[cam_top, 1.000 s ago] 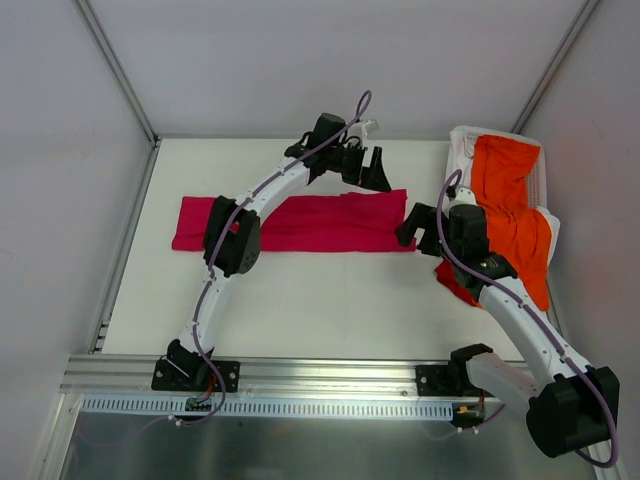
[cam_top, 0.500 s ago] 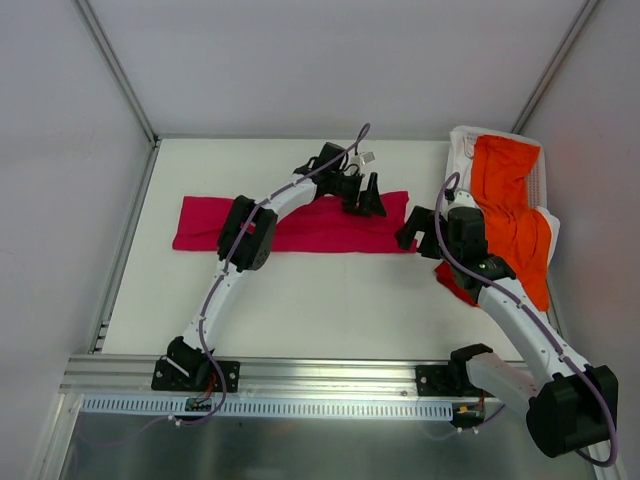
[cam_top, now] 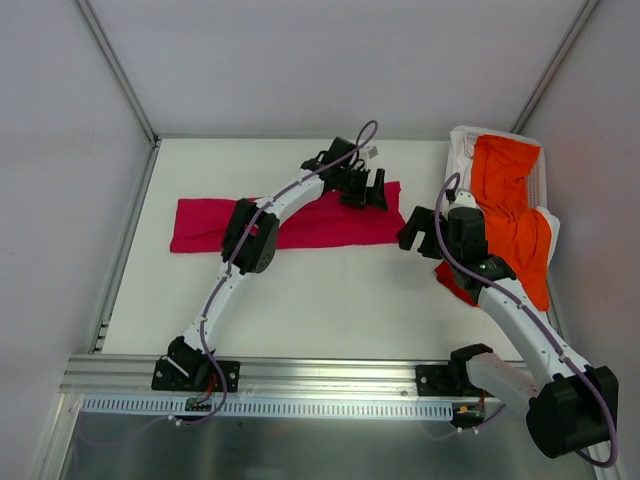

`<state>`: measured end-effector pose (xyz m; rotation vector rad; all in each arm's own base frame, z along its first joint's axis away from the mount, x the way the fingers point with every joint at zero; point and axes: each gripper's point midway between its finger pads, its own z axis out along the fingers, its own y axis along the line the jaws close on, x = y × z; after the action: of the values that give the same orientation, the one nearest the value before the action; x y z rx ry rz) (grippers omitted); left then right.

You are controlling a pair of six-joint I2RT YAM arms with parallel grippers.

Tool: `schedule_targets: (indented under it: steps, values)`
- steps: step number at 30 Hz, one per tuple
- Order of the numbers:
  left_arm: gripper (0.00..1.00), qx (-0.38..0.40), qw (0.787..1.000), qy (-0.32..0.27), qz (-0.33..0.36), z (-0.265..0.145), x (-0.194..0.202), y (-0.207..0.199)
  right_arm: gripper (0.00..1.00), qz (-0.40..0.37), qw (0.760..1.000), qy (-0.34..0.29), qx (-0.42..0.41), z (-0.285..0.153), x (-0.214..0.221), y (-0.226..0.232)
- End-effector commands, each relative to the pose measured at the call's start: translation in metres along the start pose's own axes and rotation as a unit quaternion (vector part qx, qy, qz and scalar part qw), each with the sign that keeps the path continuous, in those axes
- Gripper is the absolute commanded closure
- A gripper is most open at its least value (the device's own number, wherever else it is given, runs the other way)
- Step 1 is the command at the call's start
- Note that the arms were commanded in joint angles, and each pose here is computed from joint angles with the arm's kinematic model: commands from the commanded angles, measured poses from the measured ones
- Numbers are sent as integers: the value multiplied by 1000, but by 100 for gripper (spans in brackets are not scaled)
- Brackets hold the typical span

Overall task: Fold and stack the t-shirts
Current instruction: Rotate the tshirt 90 degrees

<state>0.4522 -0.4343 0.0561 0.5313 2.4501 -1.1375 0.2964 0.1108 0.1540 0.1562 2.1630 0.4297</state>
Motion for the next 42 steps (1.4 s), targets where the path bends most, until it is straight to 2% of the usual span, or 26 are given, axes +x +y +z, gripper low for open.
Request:
schedule_targets:
  steps: [1, 7, 10, 14, 15, 18, 21, 22, 24, 25, 27, 28, 29, 30, 31, 32, 33, 34, 35, 36, 37, 38, 39, 40, 41, 42]
  values:
    - [3, -183, 983, -16, 25, -21, -13, 69, 1, -15, 1000, -22, 6, -7, -11, -1]
    - [1, -220, 974, -59, 15, -49, -49, 99, 1, -19, 1000, -20, 9, -5, -15, -1]
    - [1, -240, 966, -94, -16, -74, -72, 132, 1, -21, 1000, -17, 11, -3, -15, -1]
    - [1, -270, 946, -161, -77, -120, -105, 190, 0, -23, 1000, -7, 13, 3, -14, -1]
    - [1, -276, 937, -192, -92, -143, -119, 212, 1, -23, 1000, -2, 14, 6, -12, -1]
    - [1, -271, 924, -250, -103, -183, -147, 237, 1, -20, 1000, 0, 2, 11, -11, 4]
    - [1, -242, 915, -317, -61, -217, -190, 218, 1, -9, 1000, 18, -22, 21, -3, 12]
    - [1, -223, 907, -354, -33, -242, -214, 195, 1, -5, 999, 28, -25, 25, 2, 14]
    - [1, -198, 900, -389, 4, -268, -237, 160, 0, -6, 999, 31, -35, 28, 3, 21]
    - [1, -175, 895, -410, 31, -292, -250, 125, 1, -10, 999, 32, -41, 29, 5, 27]
    - [1, -157, 874, -455, 70, -325, -268, 89, 0, -18, 998, 26, -49, 32, 1, 37]
    - [1, -150, 858, -483, 90, -359, -278, 54, 1, -26, 997, 26, -62, 31, 2, 49]
    - [1, -149, 849, -497, 98, -376, -281, 37, 1, -27, 997, 31, -67, 35, 3, 56]
    - [1, -149, 845, -504, 100, -387, -280, 27, 1, -33, 995, 26, -92, 33, -5, 79]
    - [1, -145, 831, -525, 115, -419, -279, -6, 1, -35, 993, 29, -105, 35, -6, 92]
    - [1, -158, 824, -532, 117, -433, -275, -15, 1, -37, 991, 38, -123, 37, -6, 108]
    - [1, -178, 834, -512, 102, -423, -259, 1, 0, -42, 987, 55, -147, 42, -4, 139]
    - [1, -188, 819, -530, 113, -456, -249, -27, 1, -47, 982, 65, -170, 43, -2, 159]
    - [1, -235, 806, -534, 101, -467, -237, -15, 0, -53, 979, 72, -181, 45, 1, 175]
    - [1, -279, 818, -498, 68, -447, -208, 22, 1, -61, 974, 82, -201, 48, 6, 203]
    - [1, -310, 802, -506, 63, -472, -190, 13, 0, -63, 971, 87, -212, 50, 9, 217]
    - [1, -372, 779, -505, 28, -485, -170, 34, 1, -60, 969, 93, -221, 51, 11, 228]
    - [1, -419, 779, -467, -1, -480, -130, 57, 1, -54, 966, 111, -226, 55, 22, 238]
    - [1, -456, 766, -453, -18, -484, -108, 72, 1, -50, 962, 115, -243, 52, 21, 250]
    - [1, -529, 735, -420, -55, -485, -67, 107, 1, -48, 960, 117, -250, 52, 23, 255]
    - [1, -561, 717, -408, -69, -495, -44, 112, 1, -53, 957, 125, -256, 50, 31, 261]
